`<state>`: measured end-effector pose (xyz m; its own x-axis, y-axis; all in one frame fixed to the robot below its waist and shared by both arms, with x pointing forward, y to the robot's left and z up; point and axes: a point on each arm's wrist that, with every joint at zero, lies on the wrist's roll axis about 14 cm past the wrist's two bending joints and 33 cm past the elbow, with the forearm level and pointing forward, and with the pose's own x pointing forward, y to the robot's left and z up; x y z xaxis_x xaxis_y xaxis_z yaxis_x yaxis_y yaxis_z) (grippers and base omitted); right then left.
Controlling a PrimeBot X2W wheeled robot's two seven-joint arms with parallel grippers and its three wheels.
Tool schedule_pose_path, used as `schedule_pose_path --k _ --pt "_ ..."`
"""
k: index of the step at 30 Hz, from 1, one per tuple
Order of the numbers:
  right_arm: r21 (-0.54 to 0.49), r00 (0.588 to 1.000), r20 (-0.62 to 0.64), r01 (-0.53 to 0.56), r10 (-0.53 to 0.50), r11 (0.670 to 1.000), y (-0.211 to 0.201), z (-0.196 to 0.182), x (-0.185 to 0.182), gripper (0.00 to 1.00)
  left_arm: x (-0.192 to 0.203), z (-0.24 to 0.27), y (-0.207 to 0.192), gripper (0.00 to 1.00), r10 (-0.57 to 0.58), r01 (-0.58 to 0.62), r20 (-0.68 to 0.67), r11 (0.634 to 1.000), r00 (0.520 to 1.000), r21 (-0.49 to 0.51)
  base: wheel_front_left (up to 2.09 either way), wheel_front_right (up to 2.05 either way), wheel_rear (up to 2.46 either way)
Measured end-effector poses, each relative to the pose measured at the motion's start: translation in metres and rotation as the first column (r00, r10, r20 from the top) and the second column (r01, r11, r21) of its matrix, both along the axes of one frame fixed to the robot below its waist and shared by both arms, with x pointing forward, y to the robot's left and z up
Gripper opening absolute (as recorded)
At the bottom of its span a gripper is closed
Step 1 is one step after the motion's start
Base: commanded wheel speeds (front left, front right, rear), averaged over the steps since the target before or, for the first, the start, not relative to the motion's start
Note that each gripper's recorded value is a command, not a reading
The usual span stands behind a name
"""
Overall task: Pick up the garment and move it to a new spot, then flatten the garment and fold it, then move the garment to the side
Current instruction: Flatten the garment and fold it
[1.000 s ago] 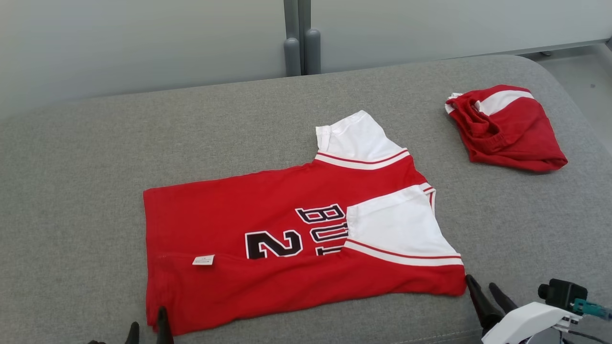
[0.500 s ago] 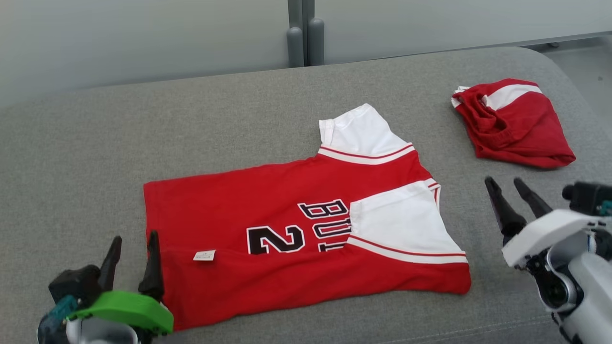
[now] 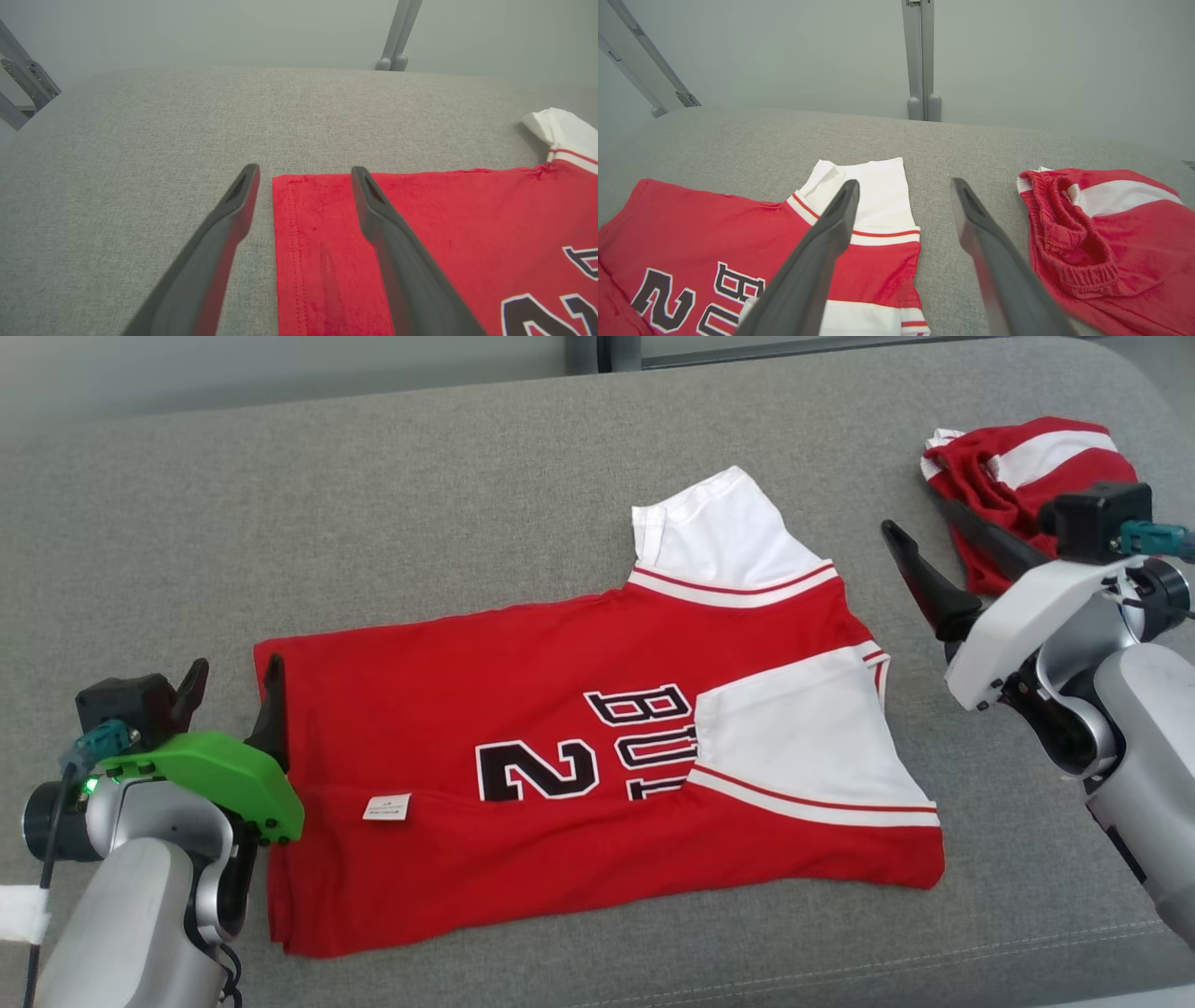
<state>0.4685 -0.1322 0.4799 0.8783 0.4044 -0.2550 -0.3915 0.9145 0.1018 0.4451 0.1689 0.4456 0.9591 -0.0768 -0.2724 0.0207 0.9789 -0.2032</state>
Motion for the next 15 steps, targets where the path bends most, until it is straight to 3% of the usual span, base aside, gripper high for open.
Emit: schedule_pose_path --k 5,15 --pt "0.007 0.998 -0.033 -0.048 0.048 0.999 0.017 -0.01 0.012 1.0 0.012 -0.028 0.006 1.0 -0.001 0.004 -0.111 1.0 0.994 0.025 0.0 0.0 0.0" --pt "0.001 0.994 -0.105 -0.036 0.036 0.999 0.012 -0.042 0.025 1.0 0.037 -0.059 0.004 1.0 -0.013 0.021 -0.212 0.999 0.977 0.039 0.0 0.0 0.0"
